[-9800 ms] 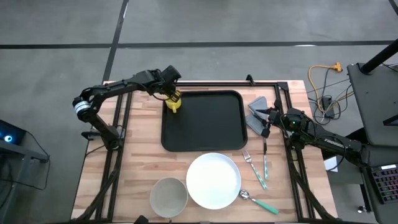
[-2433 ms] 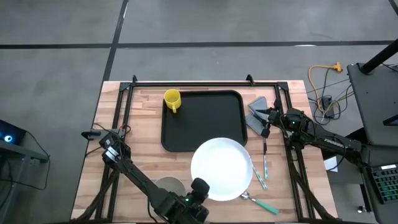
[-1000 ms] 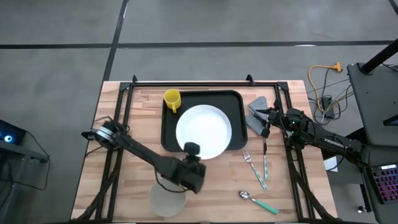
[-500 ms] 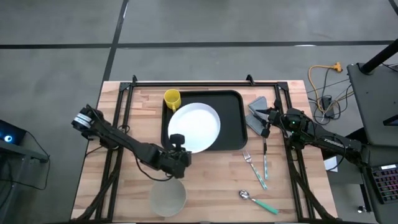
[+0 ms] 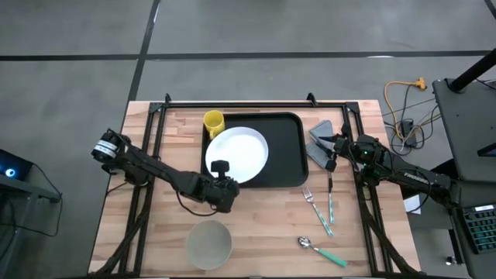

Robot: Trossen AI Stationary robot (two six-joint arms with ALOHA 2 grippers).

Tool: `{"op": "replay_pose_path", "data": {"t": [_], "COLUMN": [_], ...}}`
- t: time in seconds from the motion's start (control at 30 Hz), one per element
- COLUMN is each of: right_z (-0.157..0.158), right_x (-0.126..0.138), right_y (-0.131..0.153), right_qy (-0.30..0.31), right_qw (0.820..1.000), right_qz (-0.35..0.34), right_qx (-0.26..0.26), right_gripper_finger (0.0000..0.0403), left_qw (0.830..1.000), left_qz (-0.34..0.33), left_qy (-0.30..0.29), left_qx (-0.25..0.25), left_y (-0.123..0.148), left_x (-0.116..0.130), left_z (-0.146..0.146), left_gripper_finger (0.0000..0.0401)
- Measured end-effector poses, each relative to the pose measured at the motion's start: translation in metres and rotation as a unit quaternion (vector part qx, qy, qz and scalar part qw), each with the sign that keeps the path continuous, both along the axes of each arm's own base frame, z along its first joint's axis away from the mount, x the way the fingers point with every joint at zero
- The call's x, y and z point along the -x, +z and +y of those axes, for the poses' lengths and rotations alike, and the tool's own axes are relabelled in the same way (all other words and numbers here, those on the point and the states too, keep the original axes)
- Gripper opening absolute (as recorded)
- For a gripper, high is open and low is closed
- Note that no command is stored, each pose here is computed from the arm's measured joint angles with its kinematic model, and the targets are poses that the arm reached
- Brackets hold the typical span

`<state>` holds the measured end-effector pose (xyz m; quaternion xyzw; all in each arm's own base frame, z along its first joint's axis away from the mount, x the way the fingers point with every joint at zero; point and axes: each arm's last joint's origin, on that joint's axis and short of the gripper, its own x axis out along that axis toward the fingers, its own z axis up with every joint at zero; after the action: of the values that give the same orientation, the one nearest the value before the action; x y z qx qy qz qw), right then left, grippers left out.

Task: Set up tray
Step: Put the white plate on the black serving tray to the bottom of the yellow mug

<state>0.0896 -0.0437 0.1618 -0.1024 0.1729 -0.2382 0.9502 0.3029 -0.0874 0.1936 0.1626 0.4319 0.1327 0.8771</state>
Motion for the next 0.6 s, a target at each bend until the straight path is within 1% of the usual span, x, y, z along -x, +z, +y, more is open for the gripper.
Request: {"op": "replay_pose_path", "data": {"t": [0.13, 0.27, 0.6], "right_z": [0.000, 0.000, 0.000], "right_x": [0.000, 0.000, 0.000], "right_y": [0.000, 0.000, 0.000], "right_qy": [0.000, 0.000, 0.000], "right_qw": [1.000, 1.000, 1.000], "right_qz": [0.000, 0.000, 0.000], "right_qx": [0.000, 0.000, 0.000], "right_gripper_finger": [0.0123, 0.0123, 0.0123], "left_qw": [1.000, 1.000, 0.999], "left_qz": [0.010, 0.017, 0.023], "left_qy": [0.009, 0.015, 0.013], "left_qx": [0.014, 0.015, 0.028], "left_y": [-0.008, -0.013, -0.015], "left_x": [0.004, 0.006, 0.008], "left_z": [0.003, 0.006, 0.006], "left_gripper_finger": [0.0000, 0.0000, 0.0000]}}
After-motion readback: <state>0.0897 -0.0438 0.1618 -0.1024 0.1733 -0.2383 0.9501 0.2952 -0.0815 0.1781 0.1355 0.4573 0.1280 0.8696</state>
